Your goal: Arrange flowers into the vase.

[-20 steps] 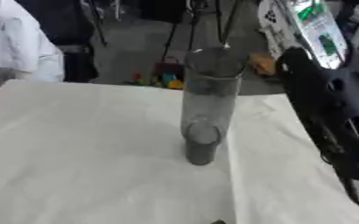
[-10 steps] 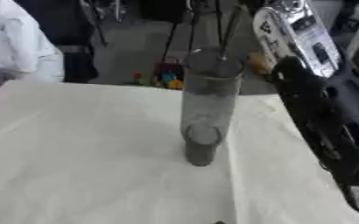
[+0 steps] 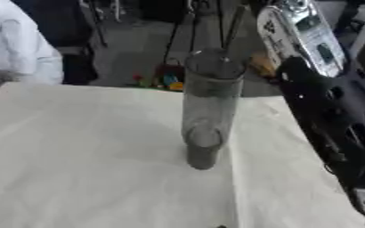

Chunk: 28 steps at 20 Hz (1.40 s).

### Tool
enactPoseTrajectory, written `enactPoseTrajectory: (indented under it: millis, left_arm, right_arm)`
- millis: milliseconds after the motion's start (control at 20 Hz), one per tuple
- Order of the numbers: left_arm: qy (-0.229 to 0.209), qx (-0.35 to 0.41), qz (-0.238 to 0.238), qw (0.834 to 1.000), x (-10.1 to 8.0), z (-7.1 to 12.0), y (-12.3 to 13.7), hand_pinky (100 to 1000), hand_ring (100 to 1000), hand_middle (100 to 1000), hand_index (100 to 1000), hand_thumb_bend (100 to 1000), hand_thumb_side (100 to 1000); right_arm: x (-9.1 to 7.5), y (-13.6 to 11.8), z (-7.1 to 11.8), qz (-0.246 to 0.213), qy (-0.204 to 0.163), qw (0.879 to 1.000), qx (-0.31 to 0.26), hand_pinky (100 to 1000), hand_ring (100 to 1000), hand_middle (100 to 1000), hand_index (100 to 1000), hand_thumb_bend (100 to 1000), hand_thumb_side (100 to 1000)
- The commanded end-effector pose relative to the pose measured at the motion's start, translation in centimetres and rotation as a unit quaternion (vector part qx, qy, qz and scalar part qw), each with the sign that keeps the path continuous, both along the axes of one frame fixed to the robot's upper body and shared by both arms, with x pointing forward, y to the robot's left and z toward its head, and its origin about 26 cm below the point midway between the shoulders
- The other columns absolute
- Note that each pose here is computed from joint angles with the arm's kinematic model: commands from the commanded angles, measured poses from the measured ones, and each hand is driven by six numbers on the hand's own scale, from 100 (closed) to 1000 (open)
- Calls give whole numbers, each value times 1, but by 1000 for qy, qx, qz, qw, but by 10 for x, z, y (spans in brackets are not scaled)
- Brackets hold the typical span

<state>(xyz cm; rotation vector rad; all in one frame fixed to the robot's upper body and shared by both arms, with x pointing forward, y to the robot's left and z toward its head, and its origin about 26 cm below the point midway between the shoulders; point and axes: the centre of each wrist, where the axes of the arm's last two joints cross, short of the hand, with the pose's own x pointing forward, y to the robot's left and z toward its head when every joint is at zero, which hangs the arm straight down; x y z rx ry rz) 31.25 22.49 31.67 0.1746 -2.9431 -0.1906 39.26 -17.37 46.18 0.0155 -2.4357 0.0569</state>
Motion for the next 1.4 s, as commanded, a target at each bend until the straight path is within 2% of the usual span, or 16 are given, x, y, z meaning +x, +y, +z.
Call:
enactPoseTrajectory:
  millis: [50, 350, 500, 800, 1100, 1400]
  left_arm:
    - [-12, 9, -2, 1000, -5, 5, 0, 898, 998, 921, 1000, 175, 1000]
    - [-10, 13, 0, 1000, -5, 5, 1, 898, 997, 921, 1000, 177, 1000]
    - [-10, 13, 0, 1000, -5, 5, 1, 898, 997, 921, 1000, 178, 1000]
    - [-7, 13, 2, 1000, -5, 4, 2, 899, 996, 920, 1000, 180, 1000]
    - [-3, 13, 2, 1000, -4, 2, 3, 899, 996, 920, 1000, 184, 1000]
    - [0, 10, -1, 1000, -4, 1, 2, 899, 996, 919, 1000, 184, 1000]
  right_arm:
    - [-12, -7, 21, -9, -43, 999, -6, 100, 100, 100, 100, 422, 100]
    - [-19, -7, 30, 3, -55, 998, 0, 100, 100, 100, 100, 421, 100]
    - [-21, -6, 32, 8, -49, 999, 8, 100, 100, 100, 100, 420, 100]
    - [-19, -3, 29, -1, -10, 1000, 28, 100, 100, 100, 100, 417, 100]
    - [-14, 0, 24, -32, 43, 998, 38, 100, 100, 100, 100, 417, 100]
    - [-19, 5, 24, -44, 70, 996, 40, 100, 100, 100, 100, 416, 100]
